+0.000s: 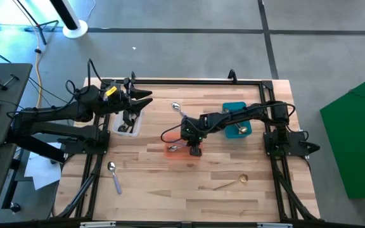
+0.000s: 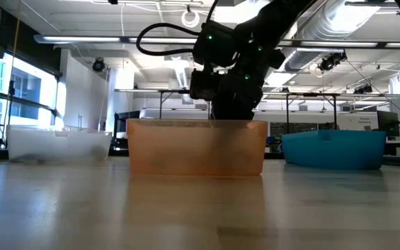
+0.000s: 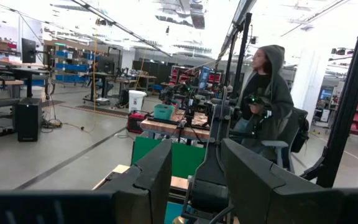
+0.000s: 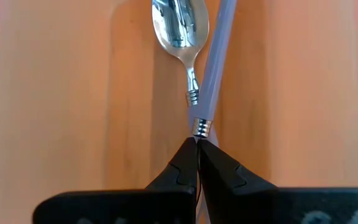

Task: Sort silverware by color (type)
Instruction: Put the bottom right violet spoon into the orange bin, then put the gold spoon into the blue bin

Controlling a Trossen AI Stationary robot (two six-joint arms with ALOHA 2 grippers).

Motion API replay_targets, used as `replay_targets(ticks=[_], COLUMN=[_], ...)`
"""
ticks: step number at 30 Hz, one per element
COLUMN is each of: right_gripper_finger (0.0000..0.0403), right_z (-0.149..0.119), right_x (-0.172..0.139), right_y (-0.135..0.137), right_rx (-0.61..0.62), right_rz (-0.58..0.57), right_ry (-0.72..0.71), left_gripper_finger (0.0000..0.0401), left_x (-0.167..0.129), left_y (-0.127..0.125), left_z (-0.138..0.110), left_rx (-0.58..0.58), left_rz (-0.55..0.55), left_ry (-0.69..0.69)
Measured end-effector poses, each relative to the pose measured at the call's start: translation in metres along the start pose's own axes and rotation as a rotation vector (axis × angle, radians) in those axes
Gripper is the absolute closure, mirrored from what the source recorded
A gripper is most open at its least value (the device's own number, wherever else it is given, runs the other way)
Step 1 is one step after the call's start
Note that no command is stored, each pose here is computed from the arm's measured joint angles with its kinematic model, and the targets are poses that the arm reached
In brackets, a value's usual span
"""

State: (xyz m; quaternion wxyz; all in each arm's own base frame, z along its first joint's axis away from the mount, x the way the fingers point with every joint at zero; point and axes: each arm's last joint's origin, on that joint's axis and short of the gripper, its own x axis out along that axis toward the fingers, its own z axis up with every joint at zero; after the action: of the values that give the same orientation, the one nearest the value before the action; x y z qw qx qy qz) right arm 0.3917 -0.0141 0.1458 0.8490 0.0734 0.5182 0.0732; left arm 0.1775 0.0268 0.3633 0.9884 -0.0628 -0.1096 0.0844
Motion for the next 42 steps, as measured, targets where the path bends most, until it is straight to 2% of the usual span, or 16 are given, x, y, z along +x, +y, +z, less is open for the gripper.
replay_targets(ticks=[6, 9, 14, 20, 24, 28, 34, 42], right_gripper_finger=[0.0402, 0.0389, 0.0324, 0.0242, 0.0213, 0.0207, 0.0206, 0.0206], right_z=[0.0, 0.0, 0.0, 0.0, 0.0, 0.0, 0.007, 0.017], right_x=[0.0, 0.0, 0.0, 0.0, -0.001, -0.005, -0.038, -0.12], right_y=[0.0, 0.0, 0.0, 0.001, 0.001, 0.002, 0.007, 0.021], right_rx=[0.02, 0.042, 0.094, 0.076, 0.08, 0.084, 0.03, -0.014], right_rz=[0.004, 0.004, 0.007, 0.029, 0.03, 0.029, 0.016, -0.021], right_ry=[-0.001, 0.0, 0.005, 0.006, 0.005, 0.001, -0.06, -0.264], left_gripper_finger=[0.027, 0.027, 0.027, 0.027, 0.027, 0.027, 0.027, 0.027], left_x=[0.0, 0.0, 0.0, 0.0, 0.0, 0.0, 0.0, 0.0], left_y=[0.0, 0.0, 0.0, 0.0, 0.0, 0.0, 0.0, 0.0], left_z=[0.0, 0.0, 0.0, 0.0, 0.0, 0.0, 0.0, 0.0], left_rx=[0.0, 0.001, 0.001, 0.0, 0.0, 0.001, 0.001, 0.002], left_rz=[0.0, 0.0, 0.0, 0.0, 0.0, 0.0, 0.0, 0.0], left_ry=[0.0, 0.0, 0.0, 0.0, 0.0, 0.0, 0.001, 0.004])
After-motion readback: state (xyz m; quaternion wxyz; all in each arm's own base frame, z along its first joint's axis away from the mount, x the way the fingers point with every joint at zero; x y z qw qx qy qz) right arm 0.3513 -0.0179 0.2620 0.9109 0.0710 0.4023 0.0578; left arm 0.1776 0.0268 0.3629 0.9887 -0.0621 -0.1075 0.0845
